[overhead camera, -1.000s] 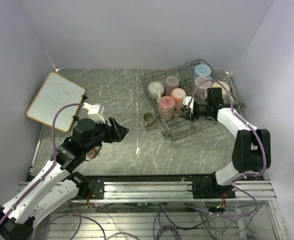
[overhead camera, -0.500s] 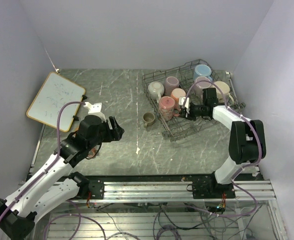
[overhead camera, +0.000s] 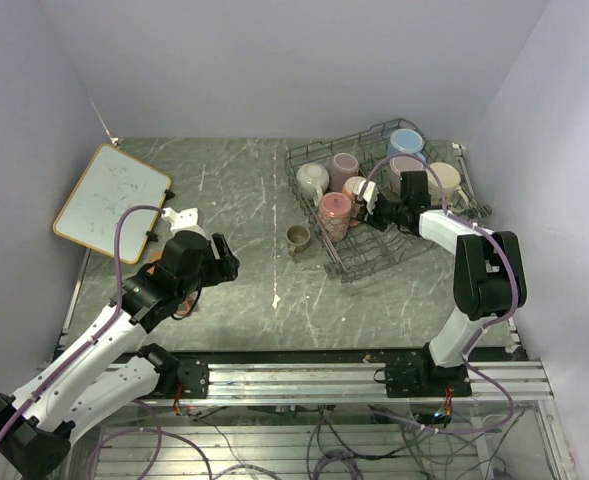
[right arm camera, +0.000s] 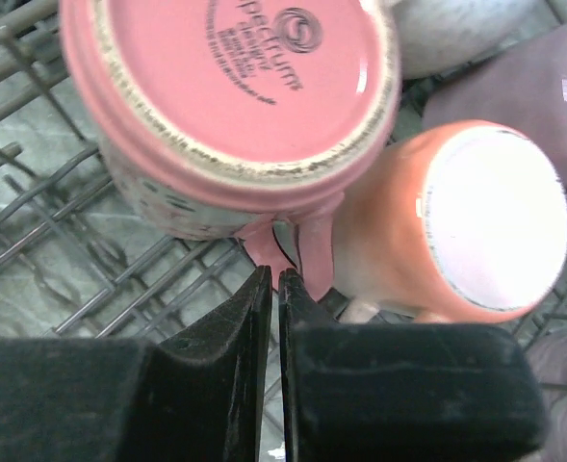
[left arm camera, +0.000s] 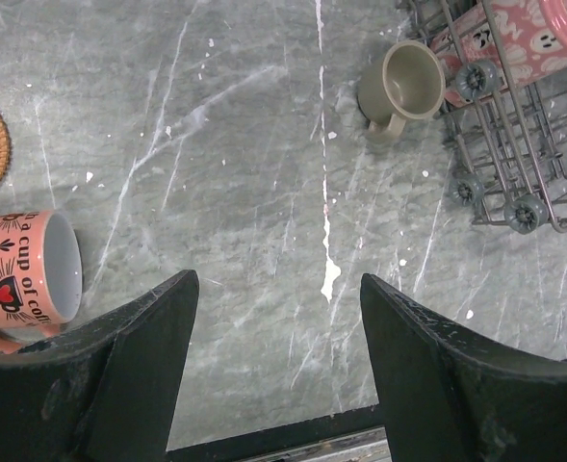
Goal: Load the cups into the dish rack
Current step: Adjust the cup in the dish rack.
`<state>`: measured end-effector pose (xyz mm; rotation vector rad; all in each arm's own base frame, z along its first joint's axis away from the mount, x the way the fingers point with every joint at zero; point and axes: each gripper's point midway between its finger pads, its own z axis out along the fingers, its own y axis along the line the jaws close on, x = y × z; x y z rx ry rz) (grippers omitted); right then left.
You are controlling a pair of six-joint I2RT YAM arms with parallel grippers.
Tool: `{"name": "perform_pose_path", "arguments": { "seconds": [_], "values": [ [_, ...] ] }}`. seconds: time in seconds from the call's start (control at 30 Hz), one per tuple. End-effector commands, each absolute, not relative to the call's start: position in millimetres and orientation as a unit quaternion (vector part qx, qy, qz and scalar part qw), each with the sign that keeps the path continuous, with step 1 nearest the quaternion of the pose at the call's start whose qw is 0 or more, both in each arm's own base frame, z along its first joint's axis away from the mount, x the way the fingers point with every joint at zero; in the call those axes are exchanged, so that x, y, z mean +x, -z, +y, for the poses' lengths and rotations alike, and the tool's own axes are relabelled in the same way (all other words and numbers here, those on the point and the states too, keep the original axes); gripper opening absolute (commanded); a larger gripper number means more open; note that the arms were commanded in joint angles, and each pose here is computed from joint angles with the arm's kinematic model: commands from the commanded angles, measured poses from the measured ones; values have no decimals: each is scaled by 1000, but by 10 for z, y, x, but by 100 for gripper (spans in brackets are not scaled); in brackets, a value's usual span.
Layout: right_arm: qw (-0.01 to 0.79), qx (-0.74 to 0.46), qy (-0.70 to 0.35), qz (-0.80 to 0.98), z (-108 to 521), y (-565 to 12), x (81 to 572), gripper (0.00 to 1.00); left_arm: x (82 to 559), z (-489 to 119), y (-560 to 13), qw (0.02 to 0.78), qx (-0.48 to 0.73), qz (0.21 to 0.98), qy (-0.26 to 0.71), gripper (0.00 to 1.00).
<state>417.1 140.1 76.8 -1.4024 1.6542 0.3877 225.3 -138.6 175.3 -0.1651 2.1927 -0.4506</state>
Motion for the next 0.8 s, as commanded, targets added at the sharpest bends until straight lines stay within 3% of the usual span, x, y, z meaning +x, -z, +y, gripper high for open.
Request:
{"name": "perform_pose_path", "arguments": {
  "seconds": [0.0,0.23,0.47,0.77],
  "values": [
    [479,-550,-139,670,1416,-898,4298,8,2286,-1340,-1770,441,-95,875,176,79],
    [452,-594,-162,646,1455,-977,4079,7,2274,-1293,-1780,444,-115,871,175,79],
    [478,-601,-151,623,1457,-1353,3950,8,2261,-1183,-1769,449,-139,868,158,79],
    [517,-594,-184,588,1576,-1912,3727,10,2282,-943,-1621,425,-157,889,61,79]
  ]
}}
